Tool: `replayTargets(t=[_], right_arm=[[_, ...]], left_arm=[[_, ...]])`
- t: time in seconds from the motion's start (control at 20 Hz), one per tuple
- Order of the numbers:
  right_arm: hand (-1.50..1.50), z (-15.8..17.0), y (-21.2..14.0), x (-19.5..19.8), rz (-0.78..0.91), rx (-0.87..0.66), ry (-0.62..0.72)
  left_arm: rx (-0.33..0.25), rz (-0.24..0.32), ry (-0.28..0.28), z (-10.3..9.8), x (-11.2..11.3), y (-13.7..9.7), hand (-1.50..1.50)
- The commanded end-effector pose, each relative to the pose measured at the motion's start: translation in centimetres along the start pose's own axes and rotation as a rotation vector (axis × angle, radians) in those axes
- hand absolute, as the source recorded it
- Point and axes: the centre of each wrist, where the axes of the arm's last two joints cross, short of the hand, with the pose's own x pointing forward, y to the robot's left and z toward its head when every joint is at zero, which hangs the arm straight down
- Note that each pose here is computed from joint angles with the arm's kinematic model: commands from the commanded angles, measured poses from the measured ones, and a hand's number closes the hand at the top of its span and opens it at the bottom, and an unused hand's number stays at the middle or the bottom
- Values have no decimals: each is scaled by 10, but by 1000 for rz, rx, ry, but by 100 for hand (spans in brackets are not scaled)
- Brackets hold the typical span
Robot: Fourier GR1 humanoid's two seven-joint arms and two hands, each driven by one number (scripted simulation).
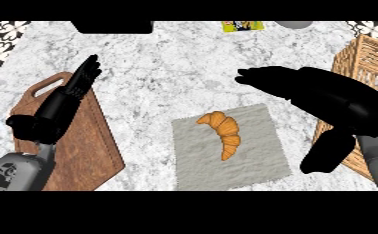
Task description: Pick the croissant from the placemat and place it in the basket
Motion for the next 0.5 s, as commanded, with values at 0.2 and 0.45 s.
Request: replayTargets(t=[0.2,0.45], right_arm=[[-150,-38,55,-23,-58,-42,-9],[-150,-57,75,-46,-22,-62,-17]], left_arm=[[-1,2,-8,-1,0,-9,0],[-4,5,-21,-1,1,-21,0]])
